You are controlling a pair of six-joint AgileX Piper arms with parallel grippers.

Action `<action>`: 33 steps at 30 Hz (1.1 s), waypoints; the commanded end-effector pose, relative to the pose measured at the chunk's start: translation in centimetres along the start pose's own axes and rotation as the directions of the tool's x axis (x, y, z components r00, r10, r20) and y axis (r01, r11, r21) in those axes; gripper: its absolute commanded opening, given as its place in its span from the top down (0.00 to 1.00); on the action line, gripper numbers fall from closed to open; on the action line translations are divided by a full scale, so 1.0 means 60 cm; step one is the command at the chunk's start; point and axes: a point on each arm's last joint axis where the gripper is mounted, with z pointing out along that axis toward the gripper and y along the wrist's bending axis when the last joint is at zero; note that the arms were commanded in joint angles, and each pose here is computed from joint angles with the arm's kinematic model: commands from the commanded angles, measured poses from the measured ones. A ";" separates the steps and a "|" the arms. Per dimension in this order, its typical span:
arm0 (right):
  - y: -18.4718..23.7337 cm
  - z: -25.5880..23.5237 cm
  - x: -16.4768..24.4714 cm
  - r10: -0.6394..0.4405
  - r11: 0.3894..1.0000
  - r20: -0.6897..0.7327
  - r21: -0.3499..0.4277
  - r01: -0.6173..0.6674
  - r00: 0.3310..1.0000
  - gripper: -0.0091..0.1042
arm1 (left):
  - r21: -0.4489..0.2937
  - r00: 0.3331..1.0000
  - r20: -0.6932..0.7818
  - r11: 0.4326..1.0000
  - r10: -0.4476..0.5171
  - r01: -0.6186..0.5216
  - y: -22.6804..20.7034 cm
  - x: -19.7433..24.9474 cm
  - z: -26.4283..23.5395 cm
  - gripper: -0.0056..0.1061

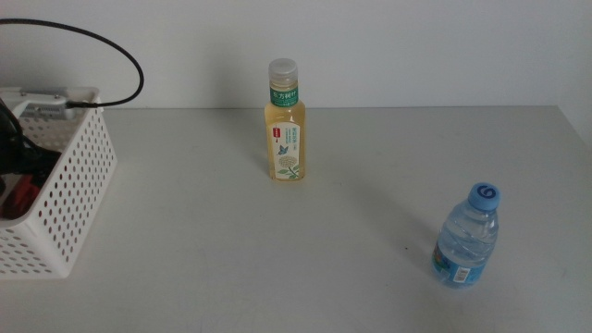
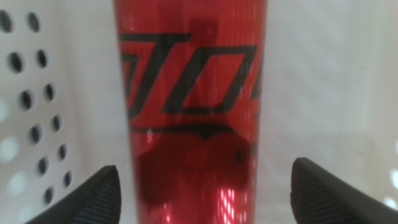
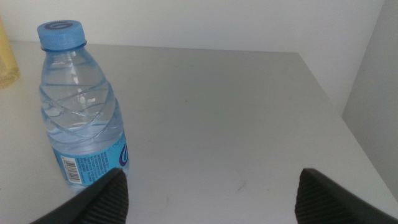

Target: Use arms to grab the bottles and put them into the dustbin to the left of the table.

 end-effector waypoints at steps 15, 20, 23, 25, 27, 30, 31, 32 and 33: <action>-0.002 -0.005 -0.018 -0.020 1.000 0.105 0.016 0.019 0.994 0.09 | 0.120 0.865 0.500 0.992 -0.034 -0.031 -0.063 0.078 -0.364 0.11; -0.002 -0.005 -0.018 -0.020 1.000 0.105 0.016 0.019 0.994 0.09 | 0.138 0.836 0.549 0.986 0.001 -0.092 -0.107 0.132 -0.414 0.11; -0.002 -0.005 -0.018 -0.020 1.000 0.105 0.016 0.019 0.994 0.09 | 0.102 0.790 0.611 0.986 0.045 -0.135 -0.142 0.158 -0.425 0.11; -0.002 -0.005 -0.018 -0.020 1.000 0.105 0.016 0.019 0.994 0.09 | 0.077 0.752 0.657 0.987 0.059 -0.144 -0.166 0.177 -0.425 0.11; -0.002 -0.005 -0.018 -0.020 1.000 0.105 0.016 0.019 0.994 0.09 | 0.067 0.704 0.708 0.988 0.050 -0.138 -0.191 0.200 -0.419 0.11; -0.002 -0.005 -0.018 -0.020 1.000 0.105 0.016 0.019 0.994 0.09 | 0.091 0.645 0.764 0.988 0.013 -0.128 -0.221 0.237 -0.398 0.11; -0.002 -0.005 -0.018 -0.020 1.000 0.105 0.016 0.019 0.994 0.09 | 0.111 0.624 0.781 0.987 -0.014 -0.117 -0.227 0.249 -0.388 0.11; -0.002 -0.005 -0.018 -0.020 1.000 0.105 0.016 0.019 0.994 0.09 | 0.133 0.603 0.797 0.985 -0.037 -0.114 -0.234 0.260 -0.378 0.11; -0.002 -0.005 -0.018 -0.020 1.000 0.105 0.016 0.019 0.994 0.09 | 0.153 0.582 0.811 0.982 -0.059 -0.114 -0.240 0.271 -0.367 0.11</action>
